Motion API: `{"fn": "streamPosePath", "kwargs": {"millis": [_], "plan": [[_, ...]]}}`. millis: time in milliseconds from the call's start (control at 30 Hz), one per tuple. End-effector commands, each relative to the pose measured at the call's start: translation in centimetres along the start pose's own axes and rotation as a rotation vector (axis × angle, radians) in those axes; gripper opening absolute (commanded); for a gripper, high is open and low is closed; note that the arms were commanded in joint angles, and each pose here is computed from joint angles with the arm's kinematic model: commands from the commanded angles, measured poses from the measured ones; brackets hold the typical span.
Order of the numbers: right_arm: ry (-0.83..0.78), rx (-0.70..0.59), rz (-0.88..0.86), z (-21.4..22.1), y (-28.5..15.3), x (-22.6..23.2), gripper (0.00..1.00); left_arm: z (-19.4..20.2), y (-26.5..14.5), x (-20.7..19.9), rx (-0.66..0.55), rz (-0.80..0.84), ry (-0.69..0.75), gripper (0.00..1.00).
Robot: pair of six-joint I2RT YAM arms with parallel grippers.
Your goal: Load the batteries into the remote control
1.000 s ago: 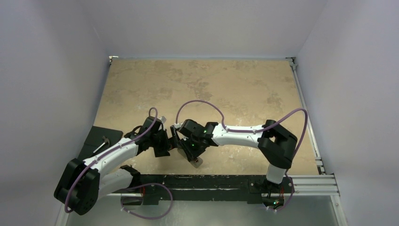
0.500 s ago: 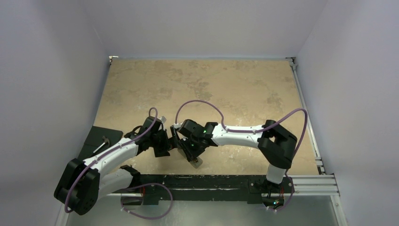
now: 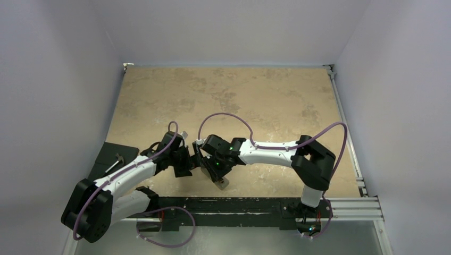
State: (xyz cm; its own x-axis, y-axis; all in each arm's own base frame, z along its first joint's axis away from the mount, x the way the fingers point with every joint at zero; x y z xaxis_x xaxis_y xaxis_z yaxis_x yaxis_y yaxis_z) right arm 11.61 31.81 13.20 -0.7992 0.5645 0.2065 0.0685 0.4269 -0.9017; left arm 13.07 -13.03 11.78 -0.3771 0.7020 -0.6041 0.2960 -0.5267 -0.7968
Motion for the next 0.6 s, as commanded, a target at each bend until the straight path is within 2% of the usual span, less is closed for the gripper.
{"fn": "streamPosePath", "kwargs": {"millis": [0,267,567], "plan": [[-0.022,-0.074,0.004,-1.6,-1.2,0.7,0.38,-0.2,0.0,-0.4,-0.011,0.033,0.019,0.95],[-0.013,-0.114,0.014,-1.9,-2.4,0.8,0.38,-0.5,-0.2,-0.7,-0.026,0.028,0.031,0.95],[0.027,-0.175,0.05,-0.9,-4.9,0.6,0.38,-1.8,0.0,-1.6,-0.082,-0.01,0.117,0.93]]}}
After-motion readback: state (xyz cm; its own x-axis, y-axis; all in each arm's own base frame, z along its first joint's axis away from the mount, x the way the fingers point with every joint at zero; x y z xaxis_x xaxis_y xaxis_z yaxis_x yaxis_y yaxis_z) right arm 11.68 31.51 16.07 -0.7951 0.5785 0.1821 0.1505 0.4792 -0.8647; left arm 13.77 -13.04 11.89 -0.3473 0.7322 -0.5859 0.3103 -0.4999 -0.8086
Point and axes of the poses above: each gripper's point midway between its finger pads, its own y axis out along the fingers, its own x axis along the line the jaws close on, z = x × y, the point moved 10 cm from there along -y, back along the fingers, and after that the axes turned 13 degrees about -y, right-handed, at the moved point
